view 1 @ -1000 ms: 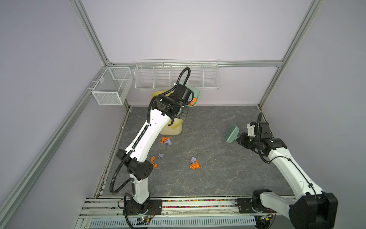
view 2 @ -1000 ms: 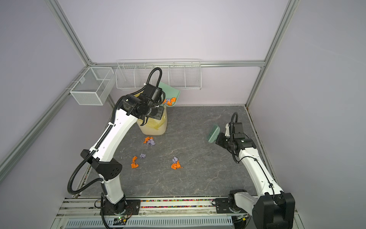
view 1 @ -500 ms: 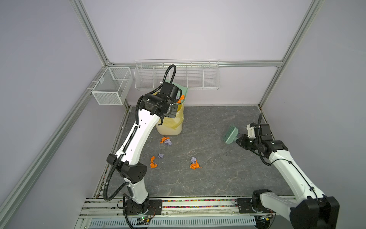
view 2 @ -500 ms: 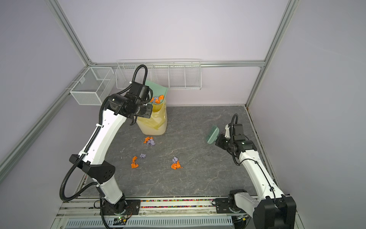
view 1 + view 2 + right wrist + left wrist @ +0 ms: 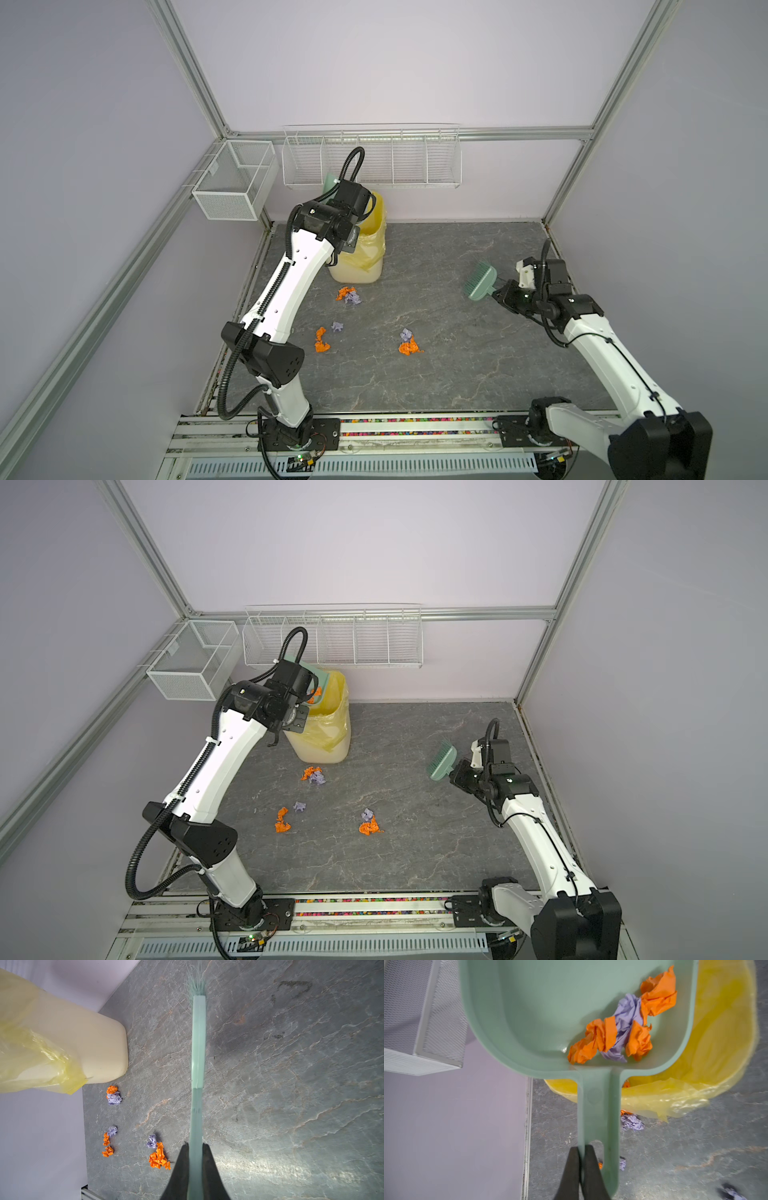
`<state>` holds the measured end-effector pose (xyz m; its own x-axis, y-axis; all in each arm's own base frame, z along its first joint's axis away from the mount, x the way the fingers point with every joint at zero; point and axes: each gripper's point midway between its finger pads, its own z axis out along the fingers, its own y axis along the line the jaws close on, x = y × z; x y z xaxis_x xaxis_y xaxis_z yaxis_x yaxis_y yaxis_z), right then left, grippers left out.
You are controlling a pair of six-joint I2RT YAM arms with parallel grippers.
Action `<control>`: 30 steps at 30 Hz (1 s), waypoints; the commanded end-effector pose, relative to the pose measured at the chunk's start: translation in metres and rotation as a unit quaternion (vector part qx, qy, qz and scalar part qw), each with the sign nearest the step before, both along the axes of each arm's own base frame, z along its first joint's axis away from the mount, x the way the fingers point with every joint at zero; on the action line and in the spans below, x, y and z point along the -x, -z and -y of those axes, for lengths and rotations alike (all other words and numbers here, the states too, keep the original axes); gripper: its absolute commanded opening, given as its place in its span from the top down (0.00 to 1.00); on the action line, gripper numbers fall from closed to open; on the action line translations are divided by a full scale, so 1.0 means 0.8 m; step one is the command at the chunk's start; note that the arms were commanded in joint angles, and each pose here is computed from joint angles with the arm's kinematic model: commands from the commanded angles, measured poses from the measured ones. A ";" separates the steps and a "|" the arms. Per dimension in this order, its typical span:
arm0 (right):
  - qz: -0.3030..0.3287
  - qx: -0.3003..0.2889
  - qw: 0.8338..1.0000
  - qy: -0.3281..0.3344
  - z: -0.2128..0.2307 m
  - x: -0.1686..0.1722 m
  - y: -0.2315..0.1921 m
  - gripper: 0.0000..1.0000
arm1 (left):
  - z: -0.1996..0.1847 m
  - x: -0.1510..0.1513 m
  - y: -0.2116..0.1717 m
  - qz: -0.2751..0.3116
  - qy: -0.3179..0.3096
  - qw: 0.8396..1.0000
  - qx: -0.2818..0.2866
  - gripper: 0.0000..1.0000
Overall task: Sweep away the paper scraps from the table
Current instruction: 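Tilt the dustpan over the yellow bin with the left gripper to dump scraps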
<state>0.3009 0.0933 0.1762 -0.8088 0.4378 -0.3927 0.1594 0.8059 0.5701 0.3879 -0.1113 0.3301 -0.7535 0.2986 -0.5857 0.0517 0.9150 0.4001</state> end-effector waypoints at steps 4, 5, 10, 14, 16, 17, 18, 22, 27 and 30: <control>0.001 -0.017 1.000 -0.011 -0.012 -0.007 0.000 0.93 | -0.051 0.000 -0.007 0.012 -0.060 0.989 -0.136 1.00; 0.001 -0.018 1.000 -0.010 -0.012 -0.006 0.002 0.93 | -0.055 0.000 -0.007 0.010 -0.065 0.986 -0.154 1.00; 0.005 -0.018 1.000 -0.007 -0.011 -0.005 0.002 0.93 | -0.060 -0.006 -0.019 0.021 -0.082 0.962 -0.259 1.00; -0.006 -0.011 1.000 -0.012 -0.010 -0.003 0.009 0.93 | -0.035 -0.010 -0.038 0.054 -0.072 0.922 -0.377 1.00; -0.005 -0.010 1.000 -0.018 -0.012 -0.004 0.007 0.93 | -0.026 -0.011 -0.034 0.052 -0.066 0.923 -0.376 1.00; -0.005 -0.009 1.000 -0.020 -0.012 -0.005 0.005 0.93 | -0.024 -0.012 -0.032 0.050 -0.066 0.923 -0.377 1.00; -0.005 -0.008 1.000 -0.022 -0.012 -0.004 0.004 0.93 | -0.025 -0.012 -0.032 0.049 -0.067 0.920 -0.382 1.00; -0.001 -0.008 1.000 -0.022 -0.011 -0.003 -0.001 0.93 | -0.024 -0.011 -0.026 0.042 -0.064 0.921 -0.381 1.00; -0.002 -0.009 1.000 -0.019 -0.011 0.001 0.000 0.93 | -0.025 -0.011 -0.028 0.045 -0.063 0.920 -0.385 1.00; 0.000 -0.008 1.000 -0.018 -0.010 0.001 0.000 0.93 | -0.023 -0.009 -0.028 0.045 -0.060 0.931 -0.356 1.00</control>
